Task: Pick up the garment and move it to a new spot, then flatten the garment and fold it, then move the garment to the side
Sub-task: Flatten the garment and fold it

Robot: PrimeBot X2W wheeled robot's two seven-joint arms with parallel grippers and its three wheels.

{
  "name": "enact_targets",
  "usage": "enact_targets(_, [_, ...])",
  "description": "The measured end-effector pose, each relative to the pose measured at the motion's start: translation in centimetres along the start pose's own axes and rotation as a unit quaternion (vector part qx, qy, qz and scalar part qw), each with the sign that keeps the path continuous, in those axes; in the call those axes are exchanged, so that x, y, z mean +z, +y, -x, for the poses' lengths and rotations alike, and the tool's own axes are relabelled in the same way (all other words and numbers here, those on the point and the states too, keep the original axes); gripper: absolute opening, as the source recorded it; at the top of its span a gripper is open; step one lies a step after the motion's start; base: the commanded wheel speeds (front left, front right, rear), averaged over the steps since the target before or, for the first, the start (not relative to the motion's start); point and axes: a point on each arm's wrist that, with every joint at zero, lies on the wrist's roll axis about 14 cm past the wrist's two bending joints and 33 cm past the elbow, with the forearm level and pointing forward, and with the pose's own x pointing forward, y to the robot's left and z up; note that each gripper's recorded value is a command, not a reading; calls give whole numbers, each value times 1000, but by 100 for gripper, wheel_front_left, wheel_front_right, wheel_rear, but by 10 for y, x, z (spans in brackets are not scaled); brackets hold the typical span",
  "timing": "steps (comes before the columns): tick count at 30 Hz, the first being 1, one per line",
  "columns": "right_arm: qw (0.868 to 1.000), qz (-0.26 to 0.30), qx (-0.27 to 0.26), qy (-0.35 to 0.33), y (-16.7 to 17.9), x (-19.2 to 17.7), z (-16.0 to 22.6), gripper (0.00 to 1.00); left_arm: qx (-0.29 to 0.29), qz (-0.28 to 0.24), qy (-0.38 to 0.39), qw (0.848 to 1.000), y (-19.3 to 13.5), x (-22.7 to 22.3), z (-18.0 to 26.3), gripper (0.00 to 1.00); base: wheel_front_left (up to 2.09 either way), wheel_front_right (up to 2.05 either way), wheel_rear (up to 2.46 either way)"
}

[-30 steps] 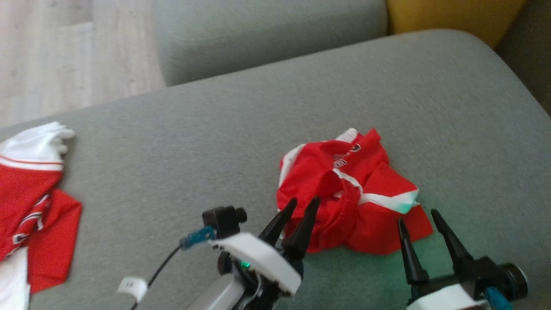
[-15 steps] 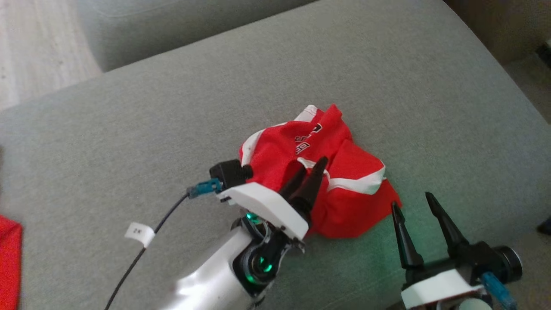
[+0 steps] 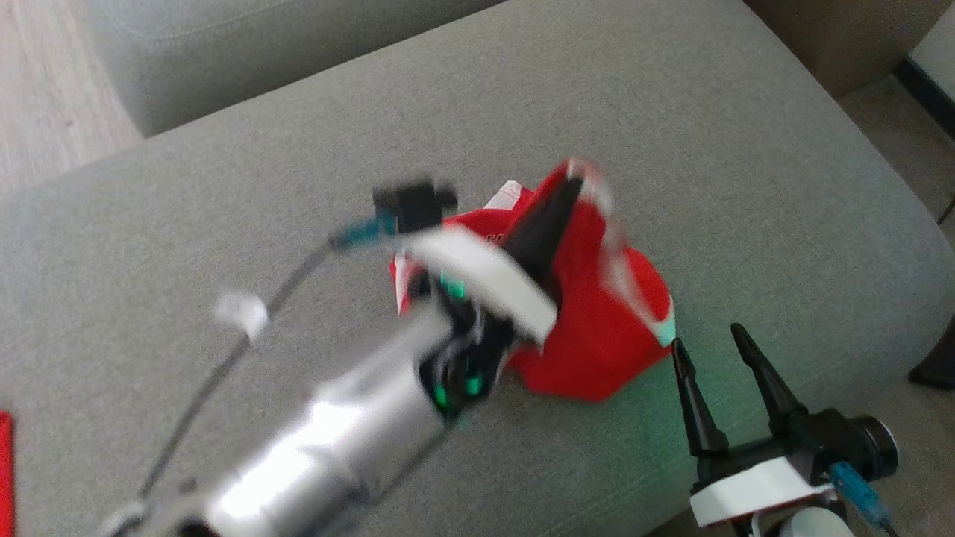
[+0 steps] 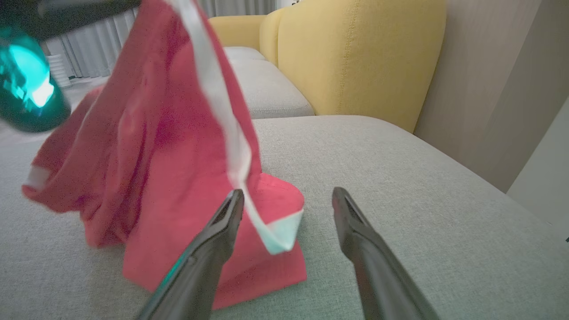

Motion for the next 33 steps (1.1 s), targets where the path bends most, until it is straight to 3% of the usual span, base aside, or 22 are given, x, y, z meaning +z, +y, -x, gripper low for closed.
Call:
enact_targets(7, [1000,-5,-4,-13,-3,6,1,100,-107,-115,-72,985,-88,96,-23,0,0,0,0])
enact_targets(11, [1000,-5,-1,-22,-3,12,-4,100,-114,-132,-83,981,-94,120,-8,0,0,0,0])
enact_targets(15, [1000,-6,9,-26,2,14,-10,100,-35,-134,-58,989,-34,114,31,0,0,0,0])
enact_targets(19, [999,-22,21,-23,10,13,-19,100,87,-75,-23,993,54,71,91,0,0,0,0])
enact_targets(22, [999,-35,29,-20,15,12,-28,100,161,-38,-5,986,99,40,140,0,0,0,0])
enact_targets(29, [995,-74,56,-21,31,13,-60,100,244,-48,-13,969,137,38,203,0,0,0,0])
enact_targets(33, [987,-106,118,-4,50,10,-93,100,316,-97,-16,944,168,50,250,0,0,0,0])
